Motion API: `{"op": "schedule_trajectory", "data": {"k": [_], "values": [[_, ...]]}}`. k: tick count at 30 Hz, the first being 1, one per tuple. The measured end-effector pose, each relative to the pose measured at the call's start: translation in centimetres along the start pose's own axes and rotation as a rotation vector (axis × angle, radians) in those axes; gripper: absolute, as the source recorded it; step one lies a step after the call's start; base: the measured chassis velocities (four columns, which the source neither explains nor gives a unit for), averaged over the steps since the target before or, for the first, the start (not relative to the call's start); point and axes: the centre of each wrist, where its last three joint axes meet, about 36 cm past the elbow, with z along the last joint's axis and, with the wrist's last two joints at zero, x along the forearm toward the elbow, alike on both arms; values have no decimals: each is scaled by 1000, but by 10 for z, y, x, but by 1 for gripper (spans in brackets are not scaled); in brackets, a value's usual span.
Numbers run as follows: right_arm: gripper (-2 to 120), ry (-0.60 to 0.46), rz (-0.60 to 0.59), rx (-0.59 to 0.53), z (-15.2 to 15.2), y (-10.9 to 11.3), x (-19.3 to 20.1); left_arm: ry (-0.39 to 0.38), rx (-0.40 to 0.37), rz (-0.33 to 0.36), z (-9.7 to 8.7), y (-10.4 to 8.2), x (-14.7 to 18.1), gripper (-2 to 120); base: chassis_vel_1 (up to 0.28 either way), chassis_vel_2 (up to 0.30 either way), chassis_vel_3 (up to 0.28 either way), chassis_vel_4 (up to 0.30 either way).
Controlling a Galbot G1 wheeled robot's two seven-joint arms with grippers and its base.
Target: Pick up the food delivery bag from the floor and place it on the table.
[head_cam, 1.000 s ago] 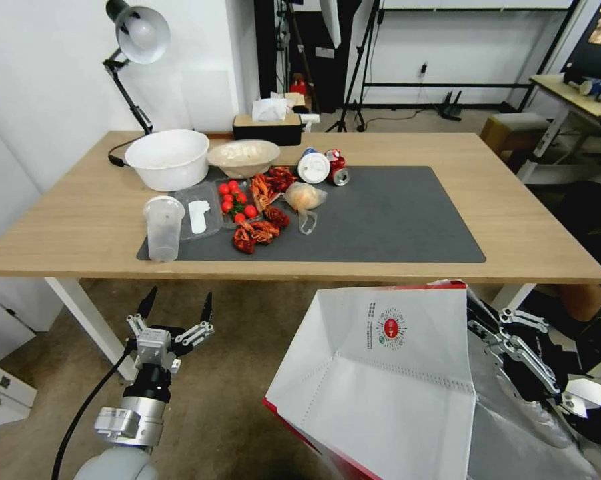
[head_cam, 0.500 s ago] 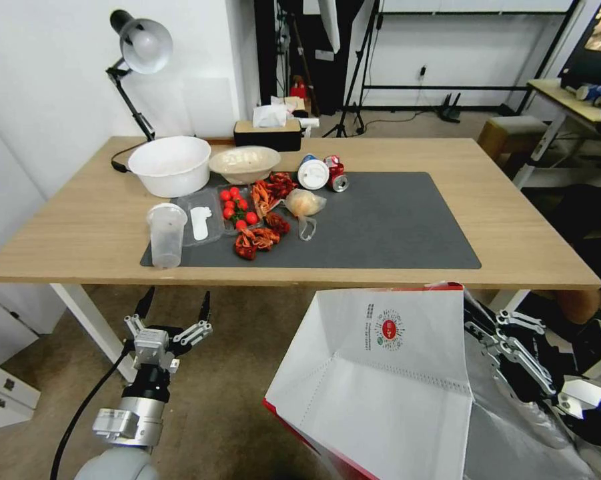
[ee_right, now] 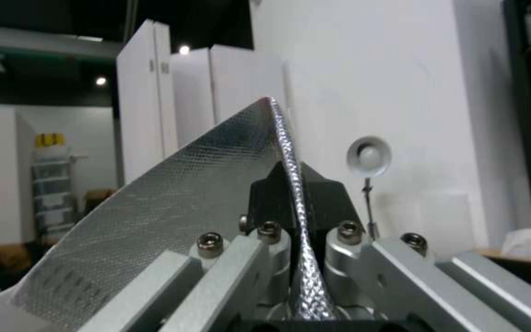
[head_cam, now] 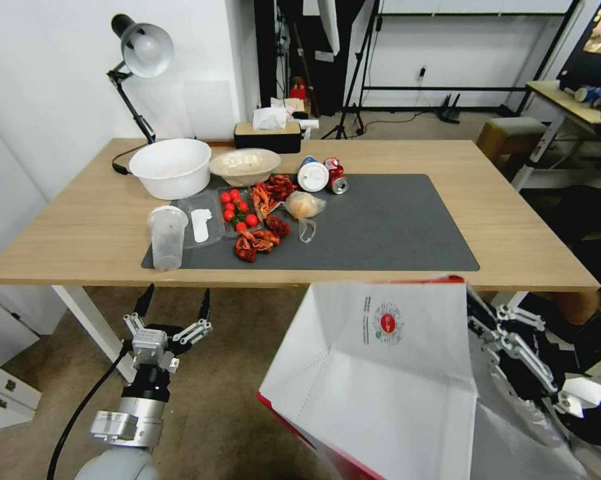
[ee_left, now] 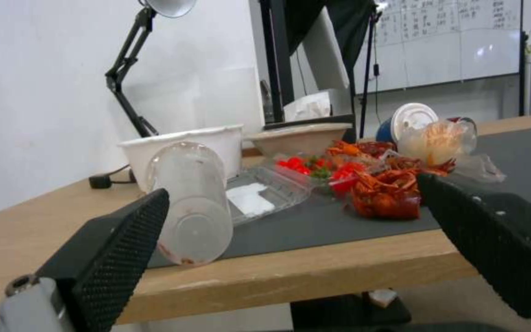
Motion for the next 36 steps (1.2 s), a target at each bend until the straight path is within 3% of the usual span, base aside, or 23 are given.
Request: {"op": "schedule_trajectory", "data": {"k": [13,27,34,36], "values": [[0,-186,245,58,-27,-14,-49,-3,-4,-10,0,-2,0,100,0,0,0,0],[0,-263,440,64,-41,-26,-68,5,-3,-4,2,-8,0,100,0,0,0,0],[0,-295,604,40,-55,-54,-77,11,-6,-2,4,-14,3,100,0,0,0,0],[0,-311,662,36,-59,-72,-78,16,-9,4,5,-20,5,100,0,0,0,0]]}}
